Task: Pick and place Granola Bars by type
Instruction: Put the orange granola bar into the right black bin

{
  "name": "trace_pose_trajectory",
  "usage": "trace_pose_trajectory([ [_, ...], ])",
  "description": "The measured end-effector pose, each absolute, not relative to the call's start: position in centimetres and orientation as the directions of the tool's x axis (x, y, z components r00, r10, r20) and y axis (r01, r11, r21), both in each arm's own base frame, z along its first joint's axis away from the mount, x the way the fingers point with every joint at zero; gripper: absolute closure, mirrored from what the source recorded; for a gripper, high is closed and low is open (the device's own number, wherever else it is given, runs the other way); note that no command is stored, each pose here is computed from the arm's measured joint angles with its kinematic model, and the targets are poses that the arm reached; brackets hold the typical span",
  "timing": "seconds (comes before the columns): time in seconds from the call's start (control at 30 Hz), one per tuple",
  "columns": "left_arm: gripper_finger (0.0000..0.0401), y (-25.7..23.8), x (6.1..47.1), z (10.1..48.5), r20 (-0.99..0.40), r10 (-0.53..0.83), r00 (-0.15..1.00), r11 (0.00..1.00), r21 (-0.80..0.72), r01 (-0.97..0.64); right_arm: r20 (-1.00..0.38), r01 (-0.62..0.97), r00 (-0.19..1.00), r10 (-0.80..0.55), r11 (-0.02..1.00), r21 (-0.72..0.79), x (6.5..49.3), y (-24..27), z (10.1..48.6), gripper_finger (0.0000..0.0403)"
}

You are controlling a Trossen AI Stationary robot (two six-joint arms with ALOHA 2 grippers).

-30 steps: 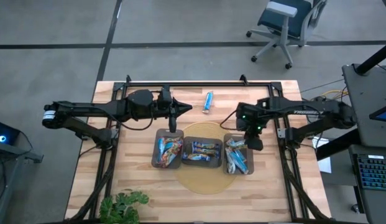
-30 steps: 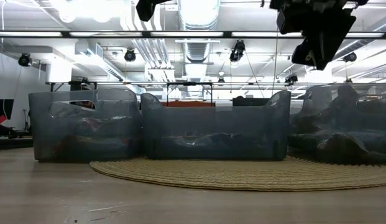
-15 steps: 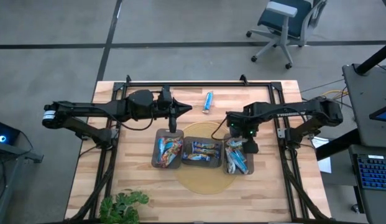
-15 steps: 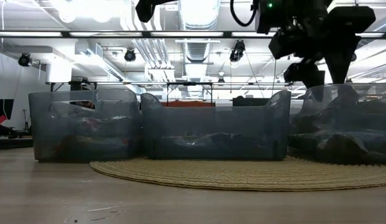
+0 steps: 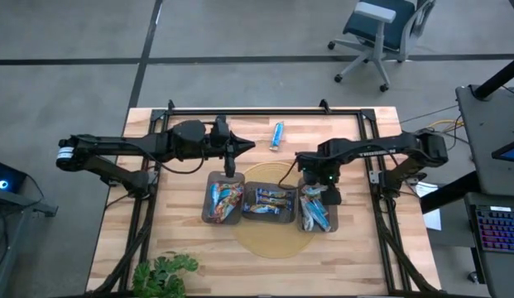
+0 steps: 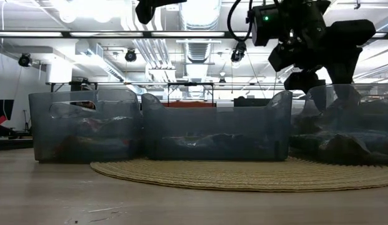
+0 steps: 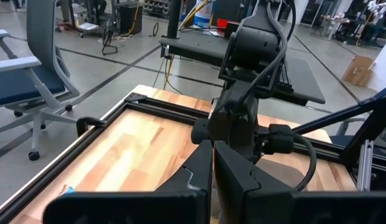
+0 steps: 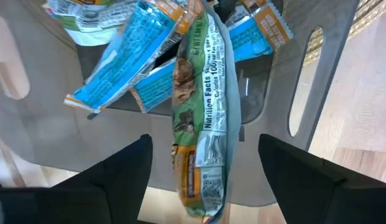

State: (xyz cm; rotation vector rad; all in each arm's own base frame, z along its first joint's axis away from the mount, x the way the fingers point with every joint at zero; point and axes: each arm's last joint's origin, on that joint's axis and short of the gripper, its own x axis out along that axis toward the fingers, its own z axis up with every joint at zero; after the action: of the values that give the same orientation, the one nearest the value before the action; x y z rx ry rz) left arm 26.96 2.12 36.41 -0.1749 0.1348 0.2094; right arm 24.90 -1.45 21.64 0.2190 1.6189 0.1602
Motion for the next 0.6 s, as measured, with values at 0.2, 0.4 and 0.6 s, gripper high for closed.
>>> trace_pose_trajectory([
  [0.2,0.0401,2.1,27.0,36.4,-0.154,0.195,0.969,0.963,-0.157,-0.219,-0.967,0.053,-0.089,0.239,0.970,0.235,25.2,-1.5,20.9,0.0134],
  [0.4,0.0401,2.1,27.0,36.4,-0.155,0.195,0.968,0.963,-0.156,-0.219,-0.964,0.059,-0.111,0.241,0.970,0.236,25.4,-1.5,20.4,0.0144],
  [0.6,0.0401,2.1,27.0,36.4,-0.155,0.195,0.968,0.963,-0.155,-0.219,-0.962,0.065,-0.122,0.242,0.970,0.236,25.4,-1.5,20.1,0.0154],
])
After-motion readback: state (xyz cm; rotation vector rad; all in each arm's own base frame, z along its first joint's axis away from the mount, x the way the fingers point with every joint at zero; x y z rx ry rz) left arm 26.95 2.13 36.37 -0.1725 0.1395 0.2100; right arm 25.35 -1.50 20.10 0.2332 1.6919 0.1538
